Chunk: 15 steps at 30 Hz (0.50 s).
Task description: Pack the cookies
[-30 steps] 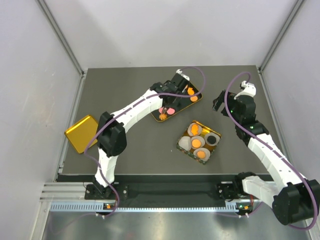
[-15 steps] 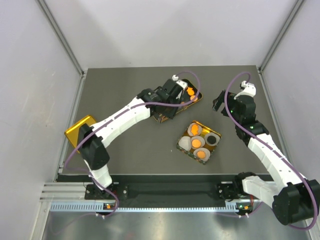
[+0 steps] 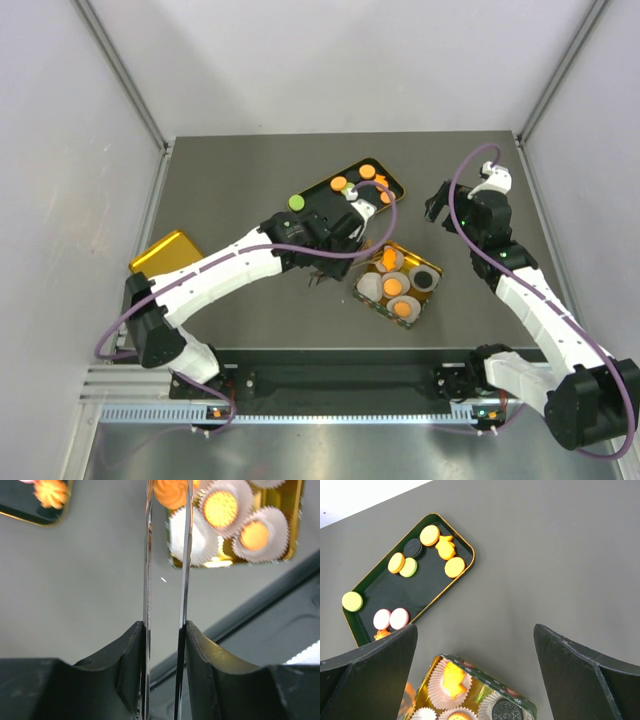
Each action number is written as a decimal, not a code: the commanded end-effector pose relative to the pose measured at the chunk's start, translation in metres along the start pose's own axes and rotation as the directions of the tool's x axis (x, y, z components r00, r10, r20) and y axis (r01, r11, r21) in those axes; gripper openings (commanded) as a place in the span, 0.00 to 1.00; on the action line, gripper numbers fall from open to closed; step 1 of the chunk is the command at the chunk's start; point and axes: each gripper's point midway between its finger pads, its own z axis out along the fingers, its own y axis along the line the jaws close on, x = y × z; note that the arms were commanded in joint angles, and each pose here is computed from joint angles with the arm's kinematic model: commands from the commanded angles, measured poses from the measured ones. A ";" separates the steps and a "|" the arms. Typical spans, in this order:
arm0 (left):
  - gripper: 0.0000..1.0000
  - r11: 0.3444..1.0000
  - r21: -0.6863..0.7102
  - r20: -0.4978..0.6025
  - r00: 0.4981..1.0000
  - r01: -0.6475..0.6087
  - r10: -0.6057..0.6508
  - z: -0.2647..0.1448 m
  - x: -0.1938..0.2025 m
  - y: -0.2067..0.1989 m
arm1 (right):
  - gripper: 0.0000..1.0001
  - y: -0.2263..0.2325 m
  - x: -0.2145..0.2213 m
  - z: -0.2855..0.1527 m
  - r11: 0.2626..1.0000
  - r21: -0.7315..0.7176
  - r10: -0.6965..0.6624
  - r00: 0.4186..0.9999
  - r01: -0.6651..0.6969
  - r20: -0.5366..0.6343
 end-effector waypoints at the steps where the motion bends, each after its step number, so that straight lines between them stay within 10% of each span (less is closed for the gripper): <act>1: 0.41 0.998 0.052 0.029 0.999 0.030 -0.032 -0.019 0.003 -0.012 | 1.00 0.010 -0.029 -0.001 0.999 -0.030 0.016 0.997 -0.014 0.073; 15: 0.41 0.996 0.090 -0.036 0.999 0.012 -0.009 -0.017 0.033 -0.028 | 1.00 0.007 -0.026 0.001 1.000 -0.019 0.016 0.998 -0.015 0.067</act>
